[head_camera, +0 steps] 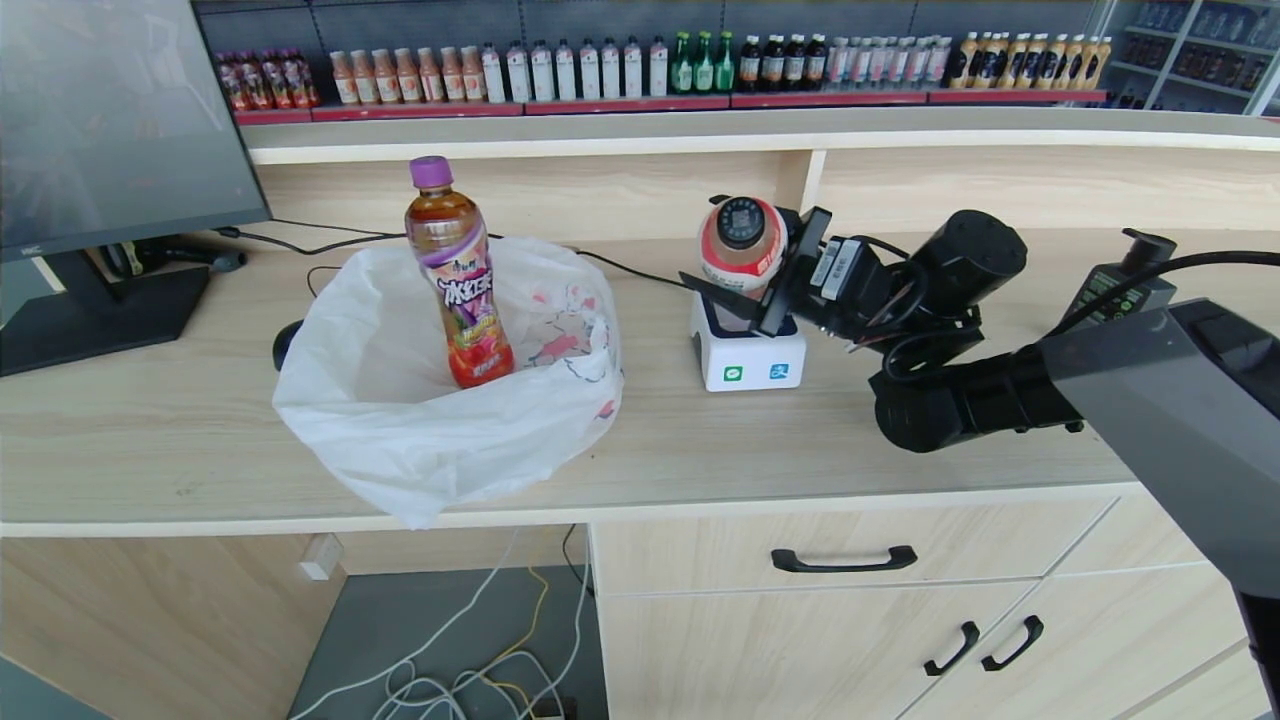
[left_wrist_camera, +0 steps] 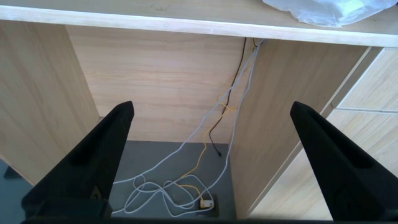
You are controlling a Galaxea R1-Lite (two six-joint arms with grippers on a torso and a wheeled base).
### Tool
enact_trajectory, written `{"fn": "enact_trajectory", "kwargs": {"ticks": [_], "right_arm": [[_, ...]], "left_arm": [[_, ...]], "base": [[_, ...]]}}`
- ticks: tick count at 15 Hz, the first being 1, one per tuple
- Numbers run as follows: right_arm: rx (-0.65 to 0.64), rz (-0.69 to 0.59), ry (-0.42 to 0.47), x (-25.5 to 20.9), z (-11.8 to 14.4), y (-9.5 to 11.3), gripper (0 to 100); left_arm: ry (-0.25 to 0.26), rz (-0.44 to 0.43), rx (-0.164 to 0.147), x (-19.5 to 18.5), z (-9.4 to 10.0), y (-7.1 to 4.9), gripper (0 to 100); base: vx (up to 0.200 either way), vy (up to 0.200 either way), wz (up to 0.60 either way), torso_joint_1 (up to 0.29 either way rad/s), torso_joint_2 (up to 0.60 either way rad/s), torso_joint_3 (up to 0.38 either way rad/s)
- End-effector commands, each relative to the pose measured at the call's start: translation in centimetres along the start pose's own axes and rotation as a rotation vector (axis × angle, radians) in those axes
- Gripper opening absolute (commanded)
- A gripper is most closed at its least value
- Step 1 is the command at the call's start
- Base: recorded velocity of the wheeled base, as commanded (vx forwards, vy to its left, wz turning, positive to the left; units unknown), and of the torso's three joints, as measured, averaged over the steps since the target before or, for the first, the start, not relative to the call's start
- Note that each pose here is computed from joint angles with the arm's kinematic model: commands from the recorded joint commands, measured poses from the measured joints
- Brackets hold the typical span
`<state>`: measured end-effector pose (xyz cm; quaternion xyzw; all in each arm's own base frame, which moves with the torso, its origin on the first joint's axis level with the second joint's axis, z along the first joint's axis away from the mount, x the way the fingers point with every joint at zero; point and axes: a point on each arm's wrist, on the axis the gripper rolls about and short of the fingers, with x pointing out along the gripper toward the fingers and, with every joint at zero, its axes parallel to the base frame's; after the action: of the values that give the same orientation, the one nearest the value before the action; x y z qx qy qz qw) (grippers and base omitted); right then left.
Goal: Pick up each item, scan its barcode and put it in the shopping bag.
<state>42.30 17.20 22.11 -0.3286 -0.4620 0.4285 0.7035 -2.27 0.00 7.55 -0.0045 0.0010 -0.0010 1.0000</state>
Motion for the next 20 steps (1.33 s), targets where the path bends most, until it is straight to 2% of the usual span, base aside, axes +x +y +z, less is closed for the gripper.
{"fn": "enact_trajectory", "kwargs": {"ticks": [1, 13, 17, 18, 20], "right_arm": [[0.003, -0.001, 0.002, 0.0, 0.0, 0.1, 0], [0.001, -0.047, 0.002, 0.3, 1.0, -0.6, 0], [0.05, -0.211, 0.002, 1.4, 2.8, -1.3, 0], [0.052, -0.22, 0.002, 1.5, 3.0, -1.3, 0], [0.144, -0.332, 0.038, 1.8, 5.8, -0.9, 0]], "left_arm": [[0.0, 0.0, 0.0, 0.0, 0.0, 0.0, 100], [0.0, 0.0, 0.0, 0.0, 0.0, 0.0, 100], [0.0, 0.0, 0.0, 0.0, 0.0, 0.0, 100], [0.0, 0.0, 0.0, 0.0, 0.0, 0.0, 100], [0.0, 0.0, 0.0, 0.0, 0.0, 0.0, 100]], "base": [[0.0, 0.0, 0.0, 0.0, 0.0, 0.0], [0.0, 0.0, 0.0, 0.0, 0.0, 0.0], [0.0, 0.0, 0.0, 0.0, 0.0, 0.0], [0.0, 0.0, 0.0, 0.0, 0.0, 0.0], [0.0, 0.0, 0.0, 0.0, 0.0, 0.0]]}}
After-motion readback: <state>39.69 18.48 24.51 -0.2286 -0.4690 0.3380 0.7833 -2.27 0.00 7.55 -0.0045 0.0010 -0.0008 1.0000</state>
